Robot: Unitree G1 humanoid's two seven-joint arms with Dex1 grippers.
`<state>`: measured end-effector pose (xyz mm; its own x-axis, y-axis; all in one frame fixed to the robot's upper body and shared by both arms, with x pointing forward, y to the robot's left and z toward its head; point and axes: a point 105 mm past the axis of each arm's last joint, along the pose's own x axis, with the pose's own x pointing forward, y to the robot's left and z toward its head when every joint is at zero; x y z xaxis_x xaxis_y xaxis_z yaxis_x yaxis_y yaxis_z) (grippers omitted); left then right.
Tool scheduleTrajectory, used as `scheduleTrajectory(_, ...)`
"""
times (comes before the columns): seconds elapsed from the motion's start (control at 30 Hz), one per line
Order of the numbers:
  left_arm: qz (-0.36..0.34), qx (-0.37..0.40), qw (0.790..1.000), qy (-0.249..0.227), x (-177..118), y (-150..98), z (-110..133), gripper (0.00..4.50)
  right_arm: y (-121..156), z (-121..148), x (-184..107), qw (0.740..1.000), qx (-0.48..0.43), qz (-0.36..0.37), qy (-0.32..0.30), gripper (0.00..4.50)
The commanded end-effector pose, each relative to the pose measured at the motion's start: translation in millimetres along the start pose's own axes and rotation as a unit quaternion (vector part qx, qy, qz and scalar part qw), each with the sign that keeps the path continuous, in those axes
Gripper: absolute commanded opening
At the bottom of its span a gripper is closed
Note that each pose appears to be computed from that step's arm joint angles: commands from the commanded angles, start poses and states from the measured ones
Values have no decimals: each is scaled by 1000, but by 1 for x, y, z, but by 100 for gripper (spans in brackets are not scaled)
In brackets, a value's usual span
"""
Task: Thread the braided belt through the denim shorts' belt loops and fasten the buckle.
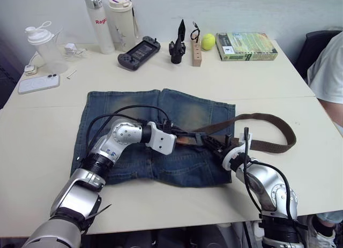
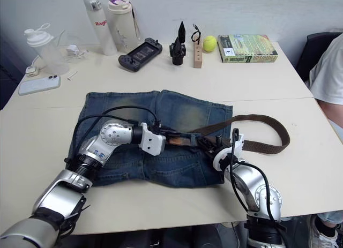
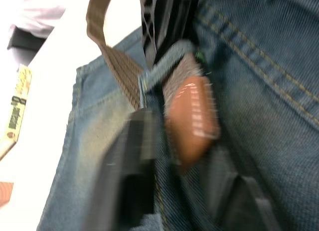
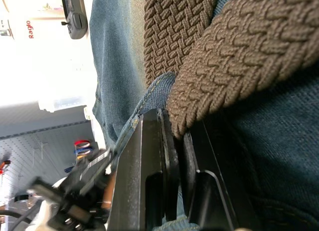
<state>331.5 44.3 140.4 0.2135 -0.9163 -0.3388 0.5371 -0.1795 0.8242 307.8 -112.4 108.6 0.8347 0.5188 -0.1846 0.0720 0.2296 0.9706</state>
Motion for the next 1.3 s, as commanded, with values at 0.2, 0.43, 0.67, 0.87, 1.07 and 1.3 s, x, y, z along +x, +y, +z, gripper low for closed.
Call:
scheduleTrajectory(0.2, 6, 23, 1000, -2, -9, 5, 9, 27, -3, -5, 0, 1000, -10, -8, 10, 0)
scheduleTrajectory(0.43, -4, 26, 1000, 5, -3, 16, 16, 19, 14, 6, -8, 999, -25, 19, -16, 139)
scheduleTrajectory(0.67, -8, -35, 999, 14, 8, 9, 12, 19, 23, 23, -43, 983, -179, 30, -33, 345)
scheduleTrajectory(0.87, -6, -108, 994, -6, 11, 9, 16, 19, 28, 2, -82, 919, -387, 64, 40, 345)
scheduleTrajectory(1.07, -8, -102, 995, -15, 10, 15, 25, 19, -3, -27, -73, 804, -583, 4, 118, 345)
scheduleTrajectory(1.3, -14, -58, 998, -11, -8, 25, 31, 19, -75, -26, -65, 748, -626, -148, 166, 345)
